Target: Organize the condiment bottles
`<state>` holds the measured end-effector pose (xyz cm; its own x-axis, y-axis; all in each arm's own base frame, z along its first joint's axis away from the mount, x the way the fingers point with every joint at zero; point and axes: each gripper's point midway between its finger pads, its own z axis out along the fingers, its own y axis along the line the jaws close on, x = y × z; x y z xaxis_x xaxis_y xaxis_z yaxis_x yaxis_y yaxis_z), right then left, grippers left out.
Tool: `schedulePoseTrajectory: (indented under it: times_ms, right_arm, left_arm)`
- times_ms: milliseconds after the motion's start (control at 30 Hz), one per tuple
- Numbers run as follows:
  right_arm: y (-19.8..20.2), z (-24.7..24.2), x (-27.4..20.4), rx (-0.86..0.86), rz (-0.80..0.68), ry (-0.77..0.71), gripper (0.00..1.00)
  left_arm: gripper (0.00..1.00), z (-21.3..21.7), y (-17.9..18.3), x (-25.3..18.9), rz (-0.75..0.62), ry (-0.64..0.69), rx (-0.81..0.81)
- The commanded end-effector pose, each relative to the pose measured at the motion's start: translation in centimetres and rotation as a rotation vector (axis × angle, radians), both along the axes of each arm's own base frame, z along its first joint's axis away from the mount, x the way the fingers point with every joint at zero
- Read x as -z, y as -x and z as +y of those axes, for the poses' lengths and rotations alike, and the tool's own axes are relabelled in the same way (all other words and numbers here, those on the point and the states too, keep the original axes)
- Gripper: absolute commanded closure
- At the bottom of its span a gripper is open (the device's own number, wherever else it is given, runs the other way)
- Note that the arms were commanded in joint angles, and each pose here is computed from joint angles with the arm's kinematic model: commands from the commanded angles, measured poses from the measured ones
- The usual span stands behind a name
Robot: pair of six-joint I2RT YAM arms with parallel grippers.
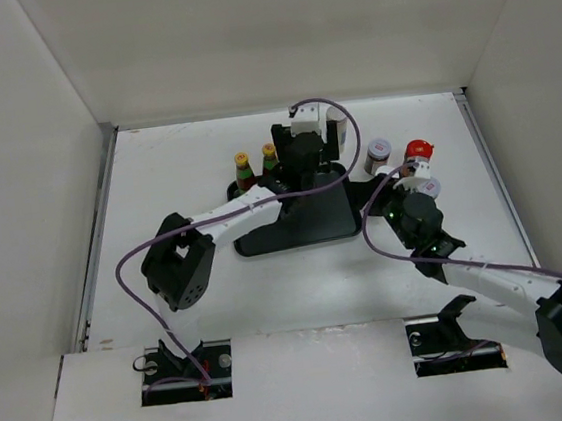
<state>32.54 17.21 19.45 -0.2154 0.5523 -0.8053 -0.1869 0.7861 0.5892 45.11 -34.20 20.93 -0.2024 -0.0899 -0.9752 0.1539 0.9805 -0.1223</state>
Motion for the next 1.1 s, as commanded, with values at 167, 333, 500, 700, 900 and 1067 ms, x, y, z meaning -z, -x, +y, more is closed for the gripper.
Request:
schedulePoseTrajectory:
  times_ms: [167,333,500,700,900,1067]
  right_arm:
    - [1.4,0.4,-5.7,-0.037,-0.138,-0.048,0.56]
    - [1.6,-0.3,-7.3,-0.021,-0.133,-0.04,0.78]
    - [-0.3,-2.5,-8.4,0.082,-0.078,0.008,0.83]
    - [-3.0,-9.7,-7.7,0.374,0.033,0.156,0.73]
    - [-5.8,-16.6,-4.9,0.57,0.204,0.333,0.32]
    - [-8.3,-18.9,-2.6,0.593,0.329,0.396,0.15]
  left_arm:
    - [0.12,-0.4,5.4,-18.4,-0.345,0.254,0.087]
    - [0.55,4.1,9.6,-19.9,-0.4,0.356,0.084]
    - [0.65,12.0,12.7,-15.2,-0.36,0.406,-0.032]
    - [0.61,21.0,16.0,-6.0,-0.261,0.487,-0.2]
    - [0.58,27.5,16.7,0.7,-0.138,0.578,-0.362]
    - [0.54,29.2,15.5,3.9,-0.05,0.672,-0.372]
